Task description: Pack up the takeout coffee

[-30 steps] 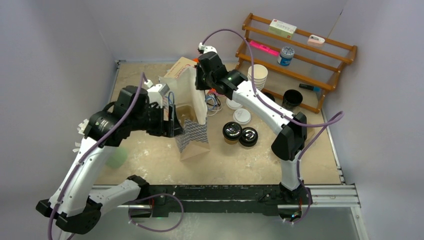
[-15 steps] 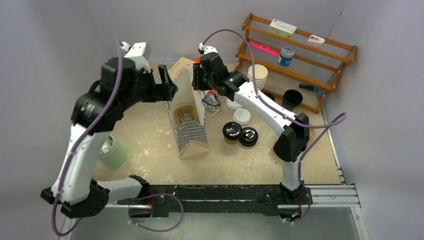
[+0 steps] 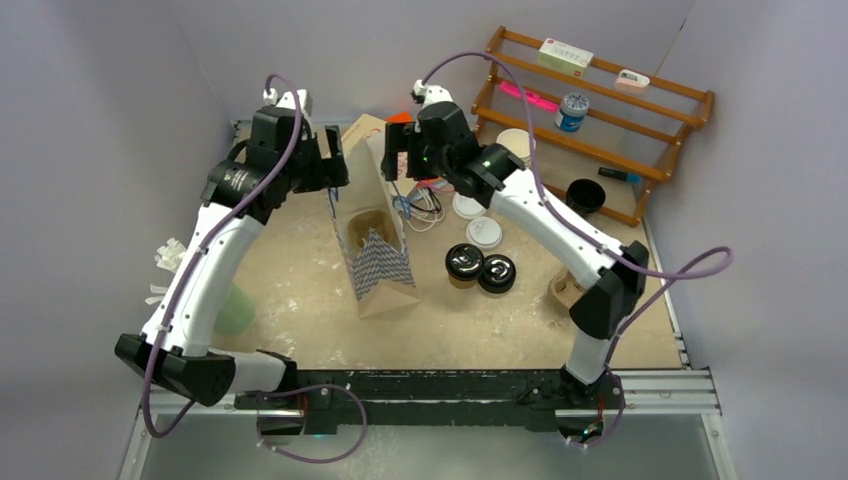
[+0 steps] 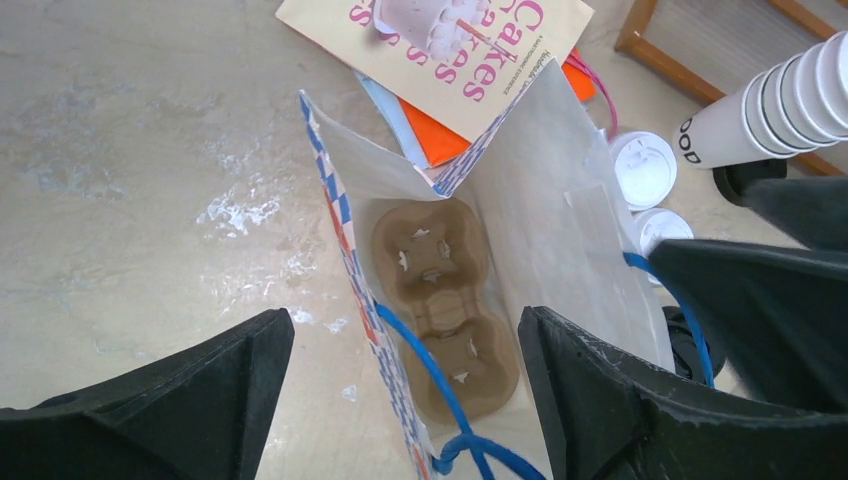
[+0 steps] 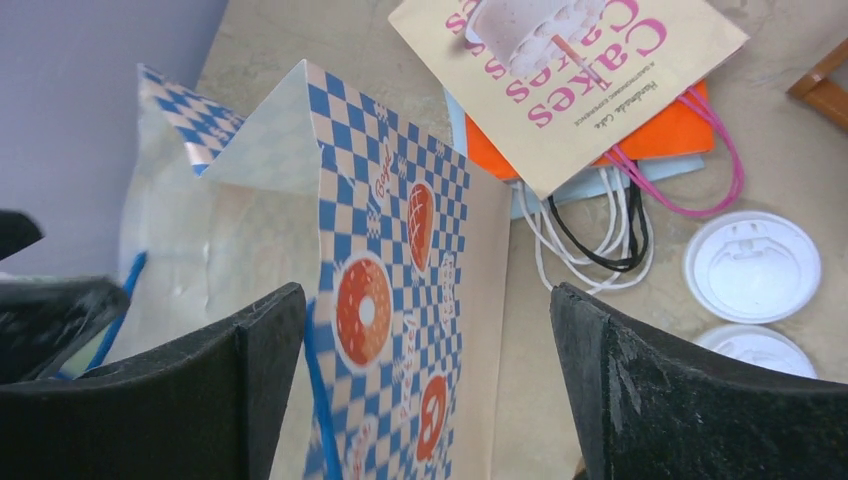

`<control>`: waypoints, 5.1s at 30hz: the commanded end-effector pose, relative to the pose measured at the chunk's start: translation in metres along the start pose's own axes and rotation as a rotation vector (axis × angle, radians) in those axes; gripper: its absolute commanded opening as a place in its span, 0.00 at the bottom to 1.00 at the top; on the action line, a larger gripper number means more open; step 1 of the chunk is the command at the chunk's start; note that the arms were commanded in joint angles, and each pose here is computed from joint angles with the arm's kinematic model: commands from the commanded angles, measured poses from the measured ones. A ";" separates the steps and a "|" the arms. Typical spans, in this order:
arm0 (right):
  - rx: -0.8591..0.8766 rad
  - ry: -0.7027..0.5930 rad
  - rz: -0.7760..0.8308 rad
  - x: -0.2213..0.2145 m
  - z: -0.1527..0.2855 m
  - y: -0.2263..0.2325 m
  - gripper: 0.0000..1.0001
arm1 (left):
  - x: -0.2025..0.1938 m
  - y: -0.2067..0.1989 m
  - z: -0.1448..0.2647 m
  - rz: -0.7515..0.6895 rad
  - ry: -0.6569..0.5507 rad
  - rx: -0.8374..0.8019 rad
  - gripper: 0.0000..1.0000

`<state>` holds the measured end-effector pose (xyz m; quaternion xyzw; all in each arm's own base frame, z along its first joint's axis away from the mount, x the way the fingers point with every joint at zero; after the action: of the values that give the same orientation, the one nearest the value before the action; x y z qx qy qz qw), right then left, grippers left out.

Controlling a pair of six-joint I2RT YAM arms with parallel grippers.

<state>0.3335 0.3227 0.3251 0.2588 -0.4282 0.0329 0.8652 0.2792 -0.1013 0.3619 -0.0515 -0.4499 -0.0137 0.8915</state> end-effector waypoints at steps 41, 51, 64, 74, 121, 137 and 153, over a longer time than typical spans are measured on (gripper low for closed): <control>-0.291 0.310 0.128 -0.158 0.060 -0.130 0.99 | -0.042 0.063 -0.034 0.149 -0.004 -0.138 0.77; -0.309 0.346 0.111 -0.169 0.051 -0.134 0.86 | -0.042 0.066 -0.032 0.132 -0.018 -0.116 0.58; -0.318 0.320 0.131 -0.160 0.052 -0.131 0.72 | -0.041 0.064 -0.031 0.127 -0.018 -0.138 0.43; -0.307 0.210 0.140 -0.117 0.083 -0.116 0.64 | -0.040 0.061 -0.030 0.124 -0.019 -0.168 0.08; 0.254 0.041 0.329 -0.043 0.143 0.140 0.52 | -0.053 0.061 0.004 0.047 0.055 -0.159 0.54; 0.144 0.073 0.373 -0.062 0.119 0.127 0.51 | -0.026 0.057 0.016 0.024 0.022 -0.176 0.54; 0.109 0.126 0.408 -0.079 0.102 0.124 0.50 | -0.056 0.051 -0.017 -0.026 0.157 -0.147 0.32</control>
<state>0.1758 0.3923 0.3724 0.2214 -0.4137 0.2466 0.8479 0.2595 -0.0567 0.3006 -0.1268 -0.3613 -0.0594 0.9219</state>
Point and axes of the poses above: each gripper's point midway between its finger pads, its own z axis back along the fingers, its own y axis along the line the jaws close on, x = y × z, the point moved 7 cm from there along z, back along the fingers, and after that the axes turned 8 degrees about -z, right-handed, at the moved point
